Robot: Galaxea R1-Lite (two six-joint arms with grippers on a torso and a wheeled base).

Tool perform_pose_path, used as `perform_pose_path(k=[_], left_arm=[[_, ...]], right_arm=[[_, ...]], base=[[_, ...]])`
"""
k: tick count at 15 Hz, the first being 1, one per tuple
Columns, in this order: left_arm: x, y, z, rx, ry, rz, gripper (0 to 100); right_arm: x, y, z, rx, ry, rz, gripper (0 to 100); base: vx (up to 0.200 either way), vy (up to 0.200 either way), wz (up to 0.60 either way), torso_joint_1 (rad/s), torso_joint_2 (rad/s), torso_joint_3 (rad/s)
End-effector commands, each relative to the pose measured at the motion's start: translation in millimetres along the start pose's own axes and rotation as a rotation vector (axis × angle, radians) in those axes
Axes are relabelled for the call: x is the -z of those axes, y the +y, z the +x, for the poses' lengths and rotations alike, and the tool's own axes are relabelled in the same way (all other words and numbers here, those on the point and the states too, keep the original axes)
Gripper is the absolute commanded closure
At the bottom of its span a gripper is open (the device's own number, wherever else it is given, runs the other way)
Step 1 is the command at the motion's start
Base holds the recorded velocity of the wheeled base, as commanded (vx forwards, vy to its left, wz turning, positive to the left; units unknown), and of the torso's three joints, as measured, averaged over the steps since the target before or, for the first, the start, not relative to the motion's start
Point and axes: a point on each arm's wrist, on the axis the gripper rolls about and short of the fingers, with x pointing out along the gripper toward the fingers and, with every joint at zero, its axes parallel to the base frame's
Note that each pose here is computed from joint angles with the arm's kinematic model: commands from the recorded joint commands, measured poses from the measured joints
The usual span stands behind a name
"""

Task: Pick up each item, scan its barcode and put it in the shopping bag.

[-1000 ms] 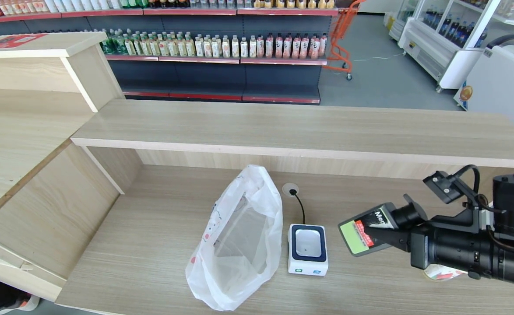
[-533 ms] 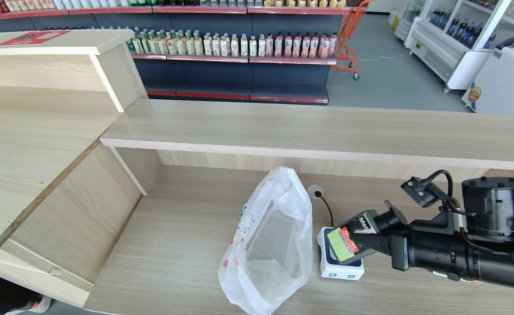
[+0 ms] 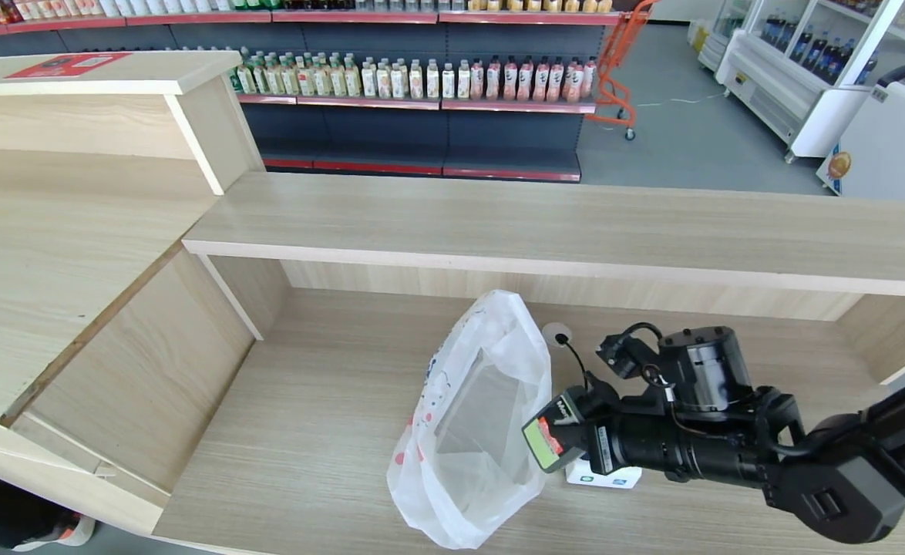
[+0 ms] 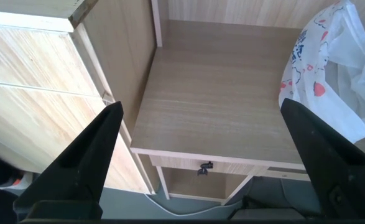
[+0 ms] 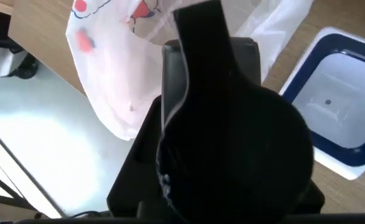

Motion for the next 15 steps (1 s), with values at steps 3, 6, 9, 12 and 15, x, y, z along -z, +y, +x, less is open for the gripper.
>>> perform_pose_path(k=[3, 6, 9, 12, 15], left_arm=[[0.0, 0.0, 0, 0.000, -0.001, 0.000, 0], [0.0, 0.0, 0, 0.000, -0.001, -0.002, 0], [0.0, 0.0, 0, 0.000, -0.001, 0.000, 0], [0.0, 0.0, 0, 0.000, -0.001, 0.000, 0], [0.0, 0.0, 0, 0.000, -0.001, 0.000, 0]], right_arm=[[12, 11, 58, -0.058, 0.019, -0.159, 100], [15, 14, 89, -0.077, 0.004, -0.381, 100], [20, 13, 106, -0.080, -0.009, -0.491, 100], [31, 8, 117, -0.079, 0.006, -0.569, 100], [21, 9, 121, -0.079, -0.049, -0.544, 0]], base=[[0.000, 0.000, 0.00, 0.000, 0.00, 0.000], [0.000, 0.000, 0.00, 0.000, 0.00, 0.000], [0.000, 0.000, 0.00, 0.000, 0.00, 0.000], [0.000, 0.000, 0.00, 0.000, 0.00, 0.000], [0.000, 0.000, 0.00, 0.000, 0.00, 0.000]])
